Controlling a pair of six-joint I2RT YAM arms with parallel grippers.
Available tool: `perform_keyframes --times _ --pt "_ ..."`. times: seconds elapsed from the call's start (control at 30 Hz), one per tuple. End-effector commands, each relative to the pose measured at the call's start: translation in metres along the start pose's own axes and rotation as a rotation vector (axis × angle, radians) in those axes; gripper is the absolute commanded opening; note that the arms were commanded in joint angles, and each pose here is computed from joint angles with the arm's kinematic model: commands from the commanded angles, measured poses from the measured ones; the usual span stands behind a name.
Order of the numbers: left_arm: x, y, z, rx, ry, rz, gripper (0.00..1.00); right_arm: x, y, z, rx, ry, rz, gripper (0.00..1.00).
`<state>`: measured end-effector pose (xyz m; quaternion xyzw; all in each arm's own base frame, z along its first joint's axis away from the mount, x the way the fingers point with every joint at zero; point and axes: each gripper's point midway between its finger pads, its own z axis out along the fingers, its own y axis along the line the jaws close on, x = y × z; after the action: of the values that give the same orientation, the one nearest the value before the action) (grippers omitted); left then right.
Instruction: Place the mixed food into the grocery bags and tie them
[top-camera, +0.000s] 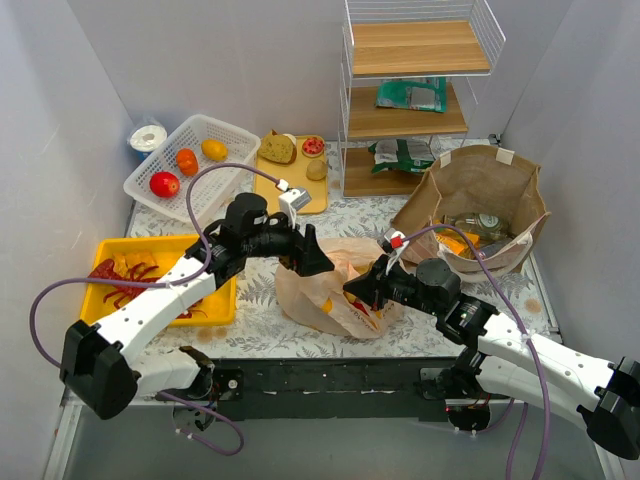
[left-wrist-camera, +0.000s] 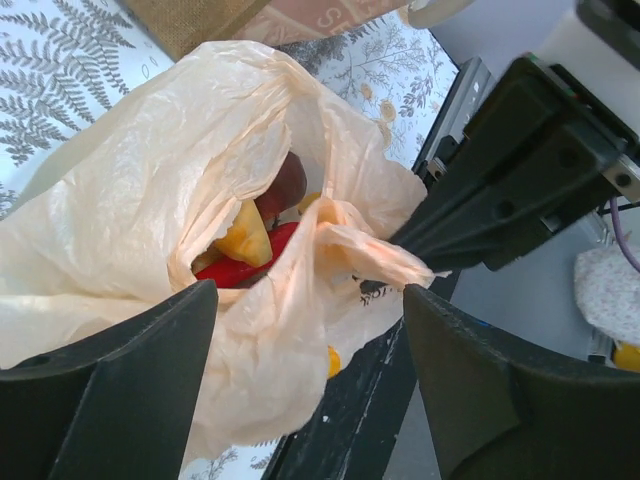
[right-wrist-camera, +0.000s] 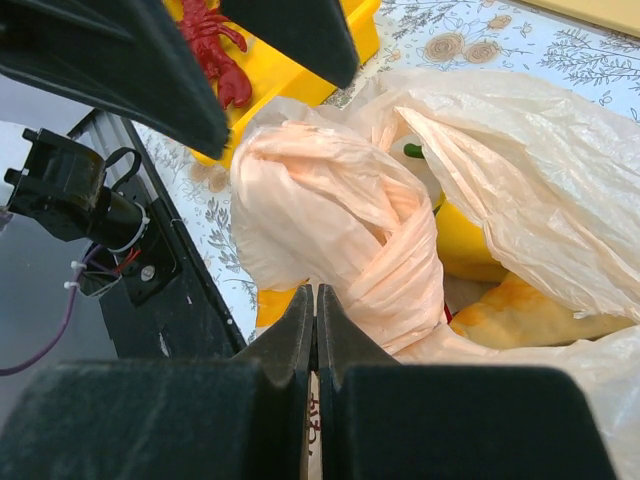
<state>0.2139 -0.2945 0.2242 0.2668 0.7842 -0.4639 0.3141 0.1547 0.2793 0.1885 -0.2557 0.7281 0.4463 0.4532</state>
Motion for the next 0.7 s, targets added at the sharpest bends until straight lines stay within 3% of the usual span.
perform_keyframes --times 0.0,0.17,0.33,0.67 --pt "0.014 0.004 -0.017 -0.045 0.018 0.048 0.76 -0.008 0.004 0.001 -0.008 -0.031 0.005 0.01" --pt "0.019 -0.015 -0.022 0.06 0.027 0.091 0.82 -0.008 0.005 0.002 -0.015 -0.028 0.005 0.01" --pt "-0.006 -0.022 -0.013 0.098 -0.028 0.133 0.83 -0.01 0.006 0.003 -0.019 -0.029 0.004 0.01" --pt "-0.007 -0.028 0.016 0.174 0.021 0.229 0.83 -0.011 0.007 0.002 -0.019 -0.034 0.007 0.01"
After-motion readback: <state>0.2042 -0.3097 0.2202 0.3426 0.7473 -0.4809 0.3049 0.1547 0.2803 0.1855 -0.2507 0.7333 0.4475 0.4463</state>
